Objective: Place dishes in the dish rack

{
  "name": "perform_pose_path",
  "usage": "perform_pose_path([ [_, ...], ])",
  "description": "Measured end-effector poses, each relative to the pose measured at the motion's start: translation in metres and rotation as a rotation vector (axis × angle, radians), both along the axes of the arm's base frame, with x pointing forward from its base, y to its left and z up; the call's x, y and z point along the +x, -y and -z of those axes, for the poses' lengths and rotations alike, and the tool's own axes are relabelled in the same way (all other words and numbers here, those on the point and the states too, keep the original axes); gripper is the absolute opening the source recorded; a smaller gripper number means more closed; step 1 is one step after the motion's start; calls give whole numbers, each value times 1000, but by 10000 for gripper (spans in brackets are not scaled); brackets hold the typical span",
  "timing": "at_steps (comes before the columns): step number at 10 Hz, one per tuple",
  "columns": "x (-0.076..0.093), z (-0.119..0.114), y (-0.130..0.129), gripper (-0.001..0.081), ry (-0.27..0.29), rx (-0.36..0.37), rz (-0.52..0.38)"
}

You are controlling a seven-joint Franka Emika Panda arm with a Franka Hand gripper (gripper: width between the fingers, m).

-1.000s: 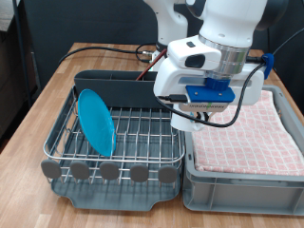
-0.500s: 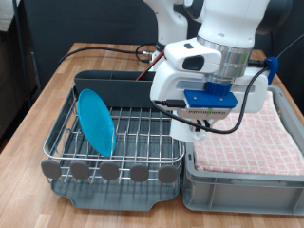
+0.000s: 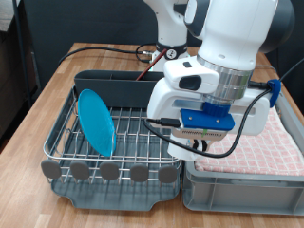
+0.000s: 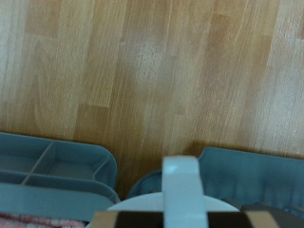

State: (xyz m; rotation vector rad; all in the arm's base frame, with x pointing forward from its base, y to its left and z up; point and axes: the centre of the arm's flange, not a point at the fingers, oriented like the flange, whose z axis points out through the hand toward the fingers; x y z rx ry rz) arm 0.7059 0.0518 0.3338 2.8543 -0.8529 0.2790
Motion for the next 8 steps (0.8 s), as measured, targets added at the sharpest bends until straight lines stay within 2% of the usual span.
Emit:
perform_pose_path([
  [4,6,26,12,72,-3,-27,24],
  [8,9,41,19,72,2,-36,26],
])
